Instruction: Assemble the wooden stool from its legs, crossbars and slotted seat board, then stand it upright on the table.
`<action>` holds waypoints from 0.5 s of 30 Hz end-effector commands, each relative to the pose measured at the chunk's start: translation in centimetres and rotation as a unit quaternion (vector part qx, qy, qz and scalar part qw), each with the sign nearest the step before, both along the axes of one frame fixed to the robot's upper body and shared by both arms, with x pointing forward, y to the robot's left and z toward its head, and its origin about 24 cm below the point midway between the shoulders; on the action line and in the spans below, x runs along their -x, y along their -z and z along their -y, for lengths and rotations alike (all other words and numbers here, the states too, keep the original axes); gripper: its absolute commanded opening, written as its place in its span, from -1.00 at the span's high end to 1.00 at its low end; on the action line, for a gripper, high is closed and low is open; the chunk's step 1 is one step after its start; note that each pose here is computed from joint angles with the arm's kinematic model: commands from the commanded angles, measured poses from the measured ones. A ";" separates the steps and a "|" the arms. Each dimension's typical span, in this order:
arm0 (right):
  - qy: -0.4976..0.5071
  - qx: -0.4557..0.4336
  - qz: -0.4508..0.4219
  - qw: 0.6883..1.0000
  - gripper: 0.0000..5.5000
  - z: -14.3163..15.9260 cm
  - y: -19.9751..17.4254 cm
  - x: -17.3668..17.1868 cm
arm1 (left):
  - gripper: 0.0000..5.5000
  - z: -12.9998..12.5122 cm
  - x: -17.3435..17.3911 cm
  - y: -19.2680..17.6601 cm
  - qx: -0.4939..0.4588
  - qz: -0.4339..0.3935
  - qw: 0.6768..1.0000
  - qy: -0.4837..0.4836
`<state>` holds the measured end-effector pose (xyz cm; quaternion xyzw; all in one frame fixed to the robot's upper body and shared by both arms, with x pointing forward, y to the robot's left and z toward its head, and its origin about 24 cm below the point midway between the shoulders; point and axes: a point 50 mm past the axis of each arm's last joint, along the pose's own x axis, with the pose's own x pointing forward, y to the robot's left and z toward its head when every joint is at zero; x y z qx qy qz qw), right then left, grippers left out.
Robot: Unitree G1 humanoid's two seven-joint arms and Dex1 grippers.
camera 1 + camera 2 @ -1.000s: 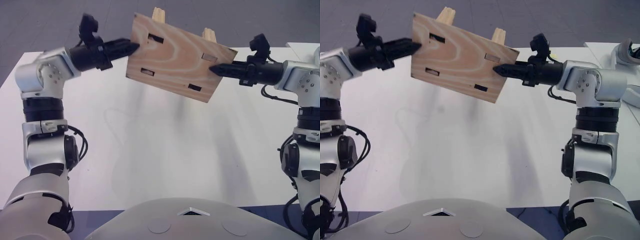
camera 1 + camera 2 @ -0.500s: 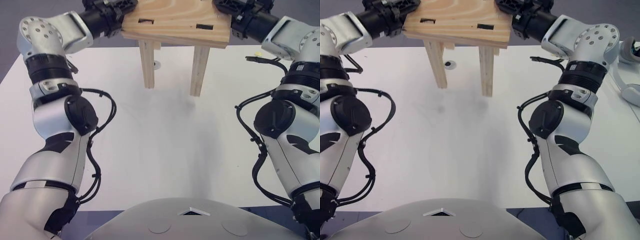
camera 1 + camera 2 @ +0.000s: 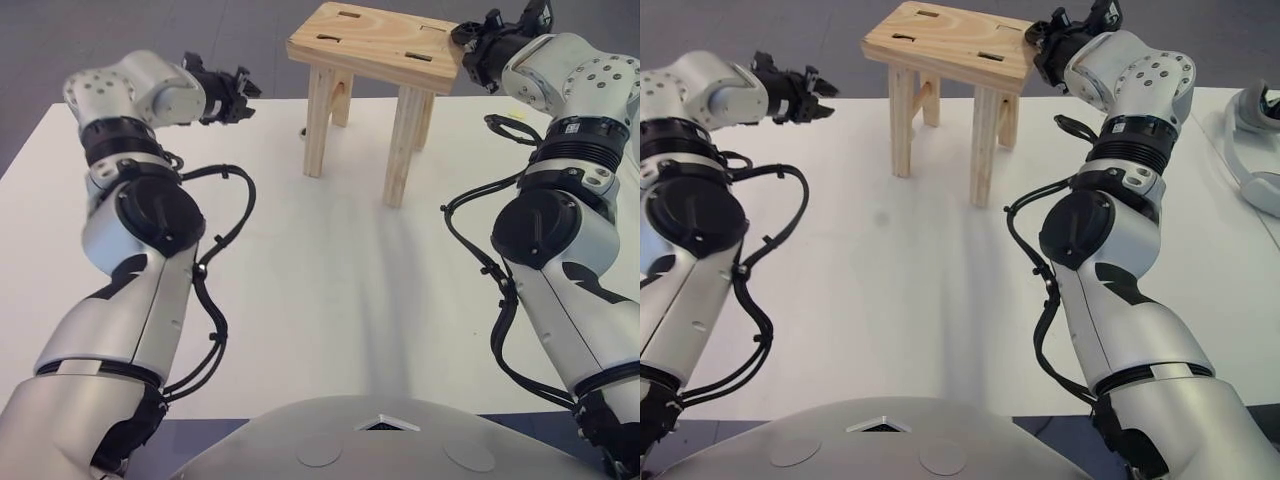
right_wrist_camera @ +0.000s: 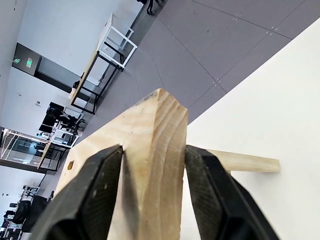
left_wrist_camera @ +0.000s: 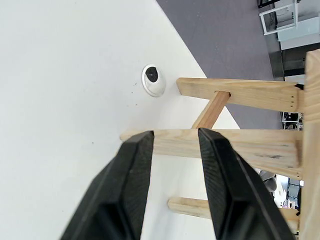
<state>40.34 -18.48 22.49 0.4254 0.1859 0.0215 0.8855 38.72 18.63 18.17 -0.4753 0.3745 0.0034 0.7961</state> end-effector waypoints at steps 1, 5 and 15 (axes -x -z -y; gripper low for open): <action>-0.006 0.023 -0.033 0.999 0.27 -0.3 1.7 0.2 | 0.41 0.0 0.3 -0.8 0.001 0.020 1.000 -0.010; -0.054 0.015 -0.049 0.997 0.27 -0.8 2.9 0.7 | 0.41 0.6 0.6 -1.9 -0.015 0.077 0.996 0.037; -0.067 0.047 -0.059 0.995 -0.34 2.0 5.6 1.5 | -0.02 -1.1 1.2 -2.0 -0.097 0.122 0.986 0.059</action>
